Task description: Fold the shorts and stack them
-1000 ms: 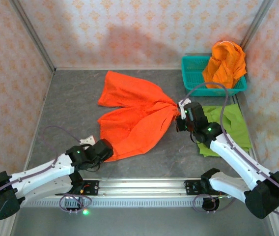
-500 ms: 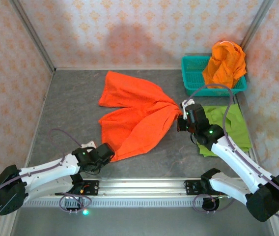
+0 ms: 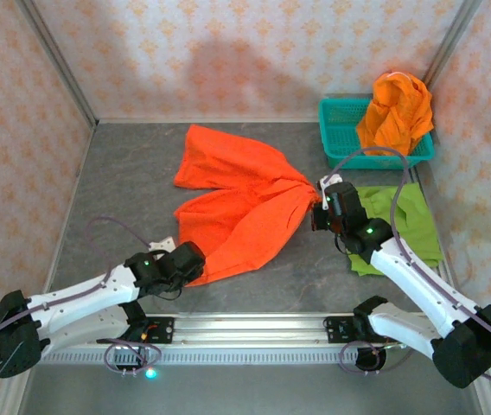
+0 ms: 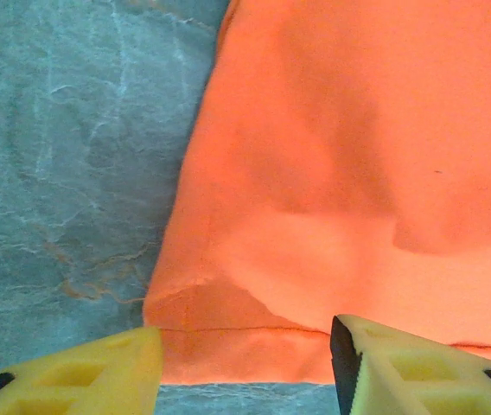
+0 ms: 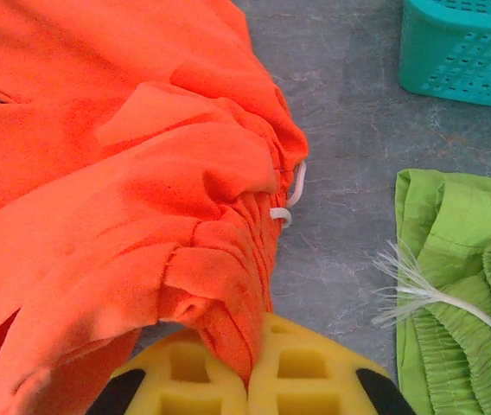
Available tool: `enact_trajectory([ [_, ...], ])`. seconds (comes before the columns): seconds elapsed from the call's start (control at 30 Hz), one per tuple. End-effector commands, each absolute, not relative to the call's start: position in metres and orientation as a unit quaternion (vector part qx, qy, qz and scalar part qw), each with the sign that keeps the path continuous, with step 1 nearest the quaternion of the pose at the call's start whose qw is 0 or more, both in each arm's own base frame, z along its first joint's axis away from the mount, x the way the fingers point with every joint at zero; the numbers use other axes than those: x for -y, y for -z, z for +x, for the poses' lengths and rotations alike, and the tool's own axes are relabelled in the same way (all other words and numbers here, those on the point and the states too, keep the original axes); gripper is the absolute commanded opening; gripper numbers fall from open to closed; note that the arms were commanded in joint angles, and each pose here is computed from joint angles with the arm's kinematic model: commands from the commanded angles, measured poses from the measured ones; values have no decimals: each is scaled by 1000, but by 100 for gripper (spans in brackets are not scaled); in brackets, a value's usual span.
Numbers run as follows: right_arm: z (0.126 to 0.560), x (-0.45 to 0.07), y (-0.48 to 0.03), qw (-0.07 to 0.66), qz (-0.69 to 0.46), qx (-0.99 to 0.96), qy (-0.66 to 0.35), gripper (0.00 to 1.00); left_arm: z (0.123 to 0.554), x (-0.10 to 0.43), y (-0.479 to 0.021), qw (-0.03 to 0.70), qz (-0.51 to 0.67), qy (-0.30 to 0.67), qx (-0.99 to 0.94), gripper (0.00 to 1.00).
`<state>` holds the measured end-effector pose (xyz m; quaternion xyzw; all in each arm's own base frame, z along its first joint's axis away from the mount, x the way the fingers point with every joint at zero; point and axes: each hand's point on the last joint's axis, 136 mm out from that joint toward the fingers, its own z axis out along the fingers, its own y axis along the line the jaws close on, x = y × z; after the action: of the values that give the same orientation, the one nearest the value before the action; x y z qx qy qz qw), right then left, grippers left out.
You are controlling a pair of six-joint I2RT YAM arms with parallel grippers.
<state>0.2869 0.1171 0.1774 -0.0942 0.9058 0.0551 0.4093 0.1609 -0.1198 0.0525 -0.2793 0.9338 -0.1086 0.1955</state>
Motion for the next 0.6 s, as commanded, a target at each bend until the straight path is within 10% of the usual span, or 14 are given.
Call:
enact_trajectory([
  [0.0,291,-113,-183,423,-84,-901,-44,0,156,113,-50,192,-268,90,-940,54],
  [0.57,291,-111,-178,416,-83,-905,-34,0,150,125,-26,139,-213,49,-966,53],
])
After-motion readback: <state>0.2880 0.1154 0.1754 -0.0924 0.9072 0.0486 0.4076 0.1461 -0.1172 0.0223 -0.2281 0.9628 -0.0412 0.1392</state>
